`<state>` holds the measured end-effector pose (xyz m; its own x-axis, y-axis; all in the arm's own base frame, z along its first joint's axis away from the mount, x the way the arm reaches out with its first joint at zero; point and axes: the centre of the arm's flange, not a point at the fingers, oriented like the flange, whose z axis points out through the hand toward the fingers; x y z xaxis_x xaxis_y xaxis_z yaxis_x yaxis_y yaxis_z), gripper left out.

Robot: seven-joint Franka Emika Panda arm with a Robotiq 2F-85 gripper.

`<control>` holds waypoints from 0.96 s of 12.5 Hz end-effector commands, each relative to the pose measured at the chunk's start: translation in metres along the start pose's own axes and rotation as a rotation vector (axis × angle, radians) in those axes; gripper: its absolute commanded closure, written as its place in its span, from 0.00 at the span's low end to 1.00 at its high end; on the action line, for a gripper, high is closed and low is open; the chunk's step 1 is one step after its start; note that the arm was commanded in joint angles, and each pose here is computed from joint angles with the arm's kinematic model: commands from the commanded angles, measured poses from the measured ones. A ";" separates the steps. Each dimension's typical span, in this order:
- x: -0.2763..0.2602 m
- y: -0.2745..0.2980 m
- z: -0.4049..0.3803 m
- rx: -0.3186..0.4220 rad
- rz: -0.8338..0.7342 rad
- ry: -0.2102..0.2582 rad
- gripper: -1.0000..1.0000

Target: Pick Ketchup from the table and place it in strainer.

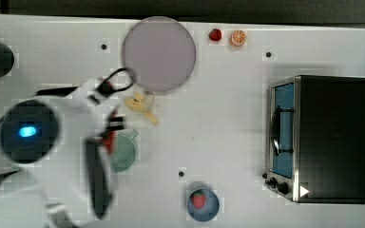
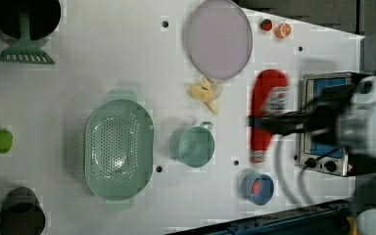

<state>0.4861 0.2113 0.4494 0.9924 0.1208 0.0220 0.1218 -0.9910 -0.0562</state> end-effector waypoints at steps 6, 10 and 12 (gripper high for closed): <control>-0.019 -0.153 0.143 0.198 0.239 -0.028 0.37; -0.021 -0.170 0.216 0.274 0.265 -0.075 0.12; -0.015 -0.178 0.215 0.302 0.269 -0.060 0.00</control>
<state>0.4291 0.3870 0.1991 0.9815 -0.0606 -0.1817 -0.1112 -0.9526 -0.2831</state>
